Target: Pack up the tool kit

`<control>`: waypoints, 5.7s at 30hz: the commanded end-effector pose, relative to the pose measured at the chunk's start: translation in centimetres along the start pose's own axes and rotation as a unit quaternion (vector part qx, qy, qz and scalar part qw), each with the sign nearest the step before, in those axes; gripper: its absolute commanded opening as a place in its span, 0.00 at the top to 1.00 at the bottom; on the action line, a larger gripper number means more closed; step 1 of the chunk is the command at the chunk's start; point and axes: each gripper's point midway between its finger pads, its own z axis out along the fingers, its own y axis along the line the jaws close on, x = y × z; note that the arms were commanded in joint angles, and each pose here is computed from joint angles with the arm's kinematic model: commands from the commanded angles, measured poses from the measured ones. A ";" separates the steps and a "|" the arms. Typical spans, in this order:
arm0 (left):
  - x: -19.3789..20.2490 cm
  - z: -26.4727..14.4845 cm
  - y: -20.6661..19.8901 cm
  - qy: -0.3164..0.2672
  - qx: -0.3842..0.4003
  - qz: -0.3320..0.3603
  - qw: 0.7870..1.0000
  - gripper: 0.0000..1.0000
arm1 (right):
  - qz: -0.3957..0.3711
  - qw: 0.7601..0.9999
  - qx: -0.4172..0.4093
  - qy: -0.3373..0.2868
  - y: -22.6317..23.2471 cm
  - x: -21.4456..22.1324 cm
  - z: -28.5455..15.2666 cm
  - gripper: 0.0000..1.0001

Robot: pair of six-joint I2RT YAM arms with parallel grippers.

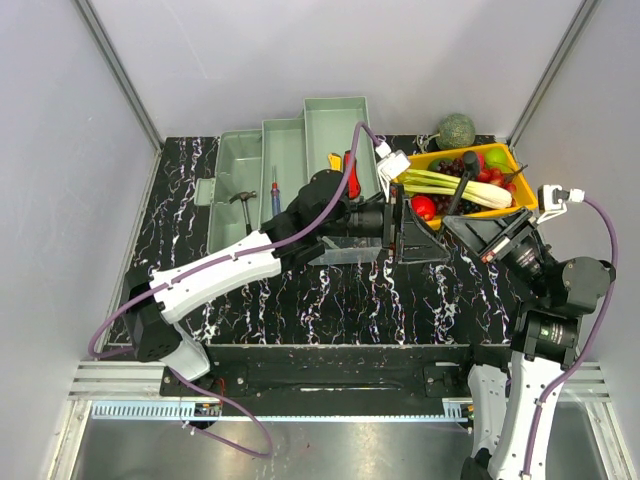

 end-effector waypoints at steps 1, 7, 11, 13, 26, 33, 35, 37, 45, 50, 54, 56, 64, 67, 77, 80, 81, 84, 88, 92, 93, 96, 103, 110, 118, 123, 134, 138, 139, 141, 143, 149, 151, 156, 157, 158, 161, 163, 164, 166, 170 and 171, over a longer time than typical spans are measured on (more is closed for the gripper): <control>-1.0 0.5 -3.1 -0.008 0.038 0.045 0.998 0.23 | -0.025 0.999 -0.034 0.019 1.6 0.7 -0.3 1.00; -0.9 0.6 -2.8 0.000 0.027 0.044 0.999 0.61 | -0.015 0.999 -0.042 0.022 1.5 0.7 -0.2 1.00; -1.0 0.3 -2.7 -0.004 0.019 0.052 0.998 0.81 | -0.008 0.999 -0.038 0.024 0.9 0.8 -0.1 1.00; -1.1 0.1 -2.6 -0.010 0.013 0.055 0.998 0.94 | -0.005 0.999 -0.029 0.026 0.3 0.8 0.0 1.00; -2.8 -5.1 3.8 -0.031 -0.227 0.097 0.969 1.00 | -0.025 0.999 0.048 0.000 -2.5 0.4 -0.3 0.05; -8.1 -18.0 8.6 -0.126 -0.375 0.066 0.916 1.00 | 0.010 0.997 0.076 -0.002 -4.9 0.6 -0.2 0.05; -9.4 -21.9 9.4 -0.157 -0.412 0.065 0.895 1.00 | 0.018 0.996 0.082 -0.003 -5.6 0.4 -0.1 0.05; -10.1 -25.9 10.9 -0.175 -0.465 0.054 0.866 1.00 | 0.024 0.996 0.086 -0.004 -5.9 0.3 0.0 0.05; -9.0 -40.4 18.9 -0.204 -0.678 0.007 0.706 1.00 | 0.046 0.994 0.098 -0.004 -7.2 0.5 0.1 0.07; -6.7 -41.7 24.1 -0.149 -0.696 -0.041 0.702 1.00 | 0.059 0.992 0.108 -0.004 -8.3 0.6 0.1 0.08; -5.1 -42.9 27.7 -0.125 -0.717 -0.061 0.683 1.00 | 0.064 0.992 0.113 -0.002 -8.8 0.7 0.1 0.10; -4.4 -43.2 29.3 -0.111 -0.719 -0.077 0.682 1.00 | 0.064 0.991 0.116 -0.001 -9.0 0.7 0.2 0.10; -1.1 -40.2 35.5 -0.081 -0.657 -0.129 0.738 1.00 | 0.067 0.990 0.126 -0.007 -9.8 0.9 0.0 0.10; -0.2 -39.6 36.9 -0.076 -0.641 -0.130 0.753 1.00 | 0.067 0.990 0.125 -0.005 -9.8 1.0 -0.1 0.10; 2.9 -39.5 39.4 -0.059 -0.638 -0.164 0.750 0.97 | 0.074 0.989 0.130 -0.004 -10.5 1.3 -0.2 0.10; 4.0 -40.6 40.0 -0.057 -0.659 -0.189 0.726 0.96 | 0.076 0.988 0.130 -0.004 -10.6 1.4 -0.2 0.10; 4.2 -40.6 40.0 -0.056 -0.658 -0.192 0.725 0.95 | 0.077 0.988 0.130 -0.004 -10.6 1.4 -0.2 0.10; 4.2 -40.3 39.9 -0.059 -0.653 -0.193 0.730 0.87 | 0.079 0.988 0.130 -0.003 -10.6 1.4 -0.2 0.10; 3.3 -40.0 39.1 -0.068 -0.643 -0.178 0.742 0.74 | 0.082 0.988 0.131 -0.004 -10.6 1.4 -0.2 0.10; 2.5 -39.9 38.6 -0.068 -0.639 -0.163 0.749 0.66 | 0.085 0.988 0.131 -0.006 -10.6 1.4 -0.2 0.10; 2.4 -40.1 38.6 -0.070 -0.641 -0.163 0.747 0.66 | 0.087 0.988 0.130 -0.005 -10.6 1.4 -0.2 0.10; 2.1 -40.2 38.4 -0.074 -0.637 -0.162 0.750 0.68 | 0.089 0.988 0.130 -0.005 -10.5 1.5 -0.3 0.11; -0.4 -40.7 36.0 -0.102 -0.641 -0.139 0.748 0.66 | 0.094 0.987 0.133 -0.004 -10.7 1.6 -0.3 0.11; -5.5 -42.2 30.2 -0.147 -0.665 -0.086 0.727 0.51 | 0.074 0.977 0.200 -0.006 -12.7 1.4 -1.0 0.08; -8.4 -46.1 23.1 -0.226 -0.711 -0.029 0.665 0.02 | 0.023 0.943 0.333 0.003 -17.6 0.5 -2.9 0.09; -7.2 -47.7 22.9 -0.231 -0.710 -0.040 0.665 0.01 | -0.008 0.932 0.363 0.019 -20.5 -0.1 -3.0 0.14; -4.5 -52.6 25.3 -0.284 -0.621 -0.130 0.719 0.01 | -0.102 0.913 0.388 0.077 -23.1 0.6 1.8 0.17; -3.6 -52.9 25.9 -0.273 -0.629 -0.136 0.715 0.01 | -0.140 0.902 0.401 0.080 -25.2 0.1 3.4 0.18; -3.4 -52.9 26.0 -0.273 -0.629 -0.136 0.715 0.01 | -0.144 0.904 0.395 0.081 -25.4 0.1 3.8 0.19; -3.2 -52.6 26.1 -0.275 -0.621 -0.135 0.721 0.01 | -0.151 0.913 0.367 0.095 -25.5 0.8 5.1 0.24; -3.0 -52.2 26.3 -0.278 -0.610 -0.140 0.729 0.01 | -0.167 0.915 0.348 0.121 -25.7 1.8 6.3 0.33; -2.5 -51.4 26.7 -0.269 -0.592 -0.158 0.743 0.01 | -0.193 0.904 0.342 0.170 -27.8 4.8 8.1 0.45; -2.5 -51.3 26.6 -0.269 -0.591 -0.158 0.744 0.01 | -0.204 0.899 0.340 0.186 -28.5 5.8 8.8 0.47; -2.4 -51.0 26.6 -0.271 -0.582 -0.163 0.749 0.01 | -0.214 0.891 0.350 0.195 -30.6 6.8 10.2 0.52; -2.4 -51.0 26.6 -0.271 -0.582 -0.163 0.749 0.01 | -0.215 0.890 0.352 0.196 -31.0 6.8 10.4 0.53; -2.3 -51.0 26.6 -0.270 -0.582 -0.166 0.749 0.01 | -0.216 0.889 0.353 0.196 -31.3 6.9 10.6 0.54; -2.2 -51.0 26.6 -0.270 -0.582 -0.167 0.749 0.01 | -0.219 0.887 0.352 0.205 -32.0 7.4 11.3 0.56; -2.4 -50.7 26.4 -0.268 -0.578 -0.163 0.753 0.01 | -0.221 0.884 0.357 0.207 -32.5 7.7 11.6 0.57; -2.5 -50.8 26.4 -0.268 -0.579 -0.161 0.753 0.01 | -0.223 0.882 0.360 0.205 -32.8 7.8 11.6 0.58; -2.3 -50.8 26.3 -0.267 -0.580 -0.162 0.752 0.01 | -0.223 0.881 0.362 0.205 -33.0 8.2 11.7 0.60; -2.1 -50.9 26.5 -0.265 -0.584 -0.165 0.749 0.01 | -0.226 0.882 0.361 0.200 -33.0 8.5 11.8 0.62; -2.1 -51.0 26.6 -0.265 -0.584 -0.167 0.749 0.01 | -0.226 0.882 0.362 0.199 -32.9 8.5 11.8 0.62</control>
